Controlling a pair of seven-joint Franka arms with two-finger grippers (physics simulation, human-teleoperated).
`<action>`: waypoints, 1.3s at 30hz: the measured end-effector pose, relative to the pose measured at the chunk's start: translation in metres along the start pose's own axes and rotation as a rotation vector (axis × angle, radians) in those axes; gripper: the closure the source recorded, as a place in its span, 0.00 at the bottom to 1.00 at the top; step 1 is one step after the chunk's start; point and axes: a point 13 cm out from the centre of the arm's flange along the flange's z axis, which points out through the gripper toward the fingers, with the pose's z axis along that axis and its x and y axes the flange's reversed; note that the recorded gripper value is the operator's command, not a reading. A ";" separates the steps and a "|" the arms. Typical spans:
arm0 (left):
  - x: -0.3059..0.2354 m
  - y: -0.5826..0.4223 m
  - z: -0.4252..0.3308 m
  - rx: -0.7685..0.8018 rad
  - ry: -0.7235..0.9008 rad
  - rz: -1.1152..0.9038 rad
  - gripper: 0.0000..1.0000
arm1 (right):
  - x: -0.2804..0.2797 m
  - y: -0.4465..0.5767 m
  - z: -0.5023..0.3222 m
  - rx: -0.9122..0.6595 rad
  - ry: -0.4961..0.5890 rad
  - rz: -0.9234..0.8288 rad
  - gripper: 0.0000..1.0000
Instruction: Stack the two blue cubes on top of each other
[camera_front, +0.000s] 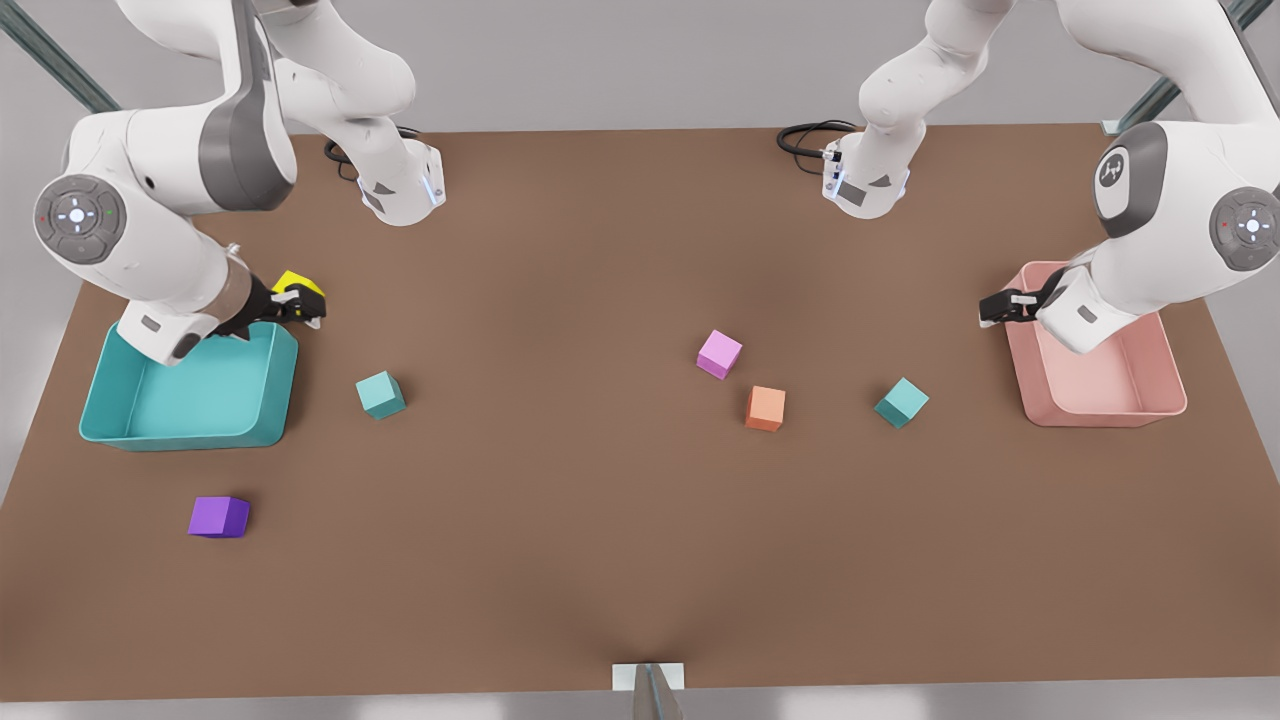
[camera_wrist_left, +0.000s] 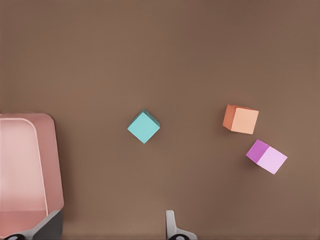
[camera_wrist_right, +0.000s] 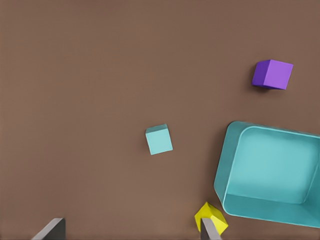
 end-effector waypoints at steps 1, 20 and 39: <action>0.000 0.001 0.001 0.001 0.002 -0.001 0.00 | 0.000 0.000 0.001 0.000 0.002 -0.001 0.00; 0.005 0.020 0.010 0.011 0.040 -0.032 0.00 | -0.024 0.003 0.276 -0.021 0.055 0.035 0.00; 0.012 0.002 0.007 -0.006 0.053 -0.018 0.00 | -0.028 -0.009 0.360 -0.009 0.004 -0.106 0.00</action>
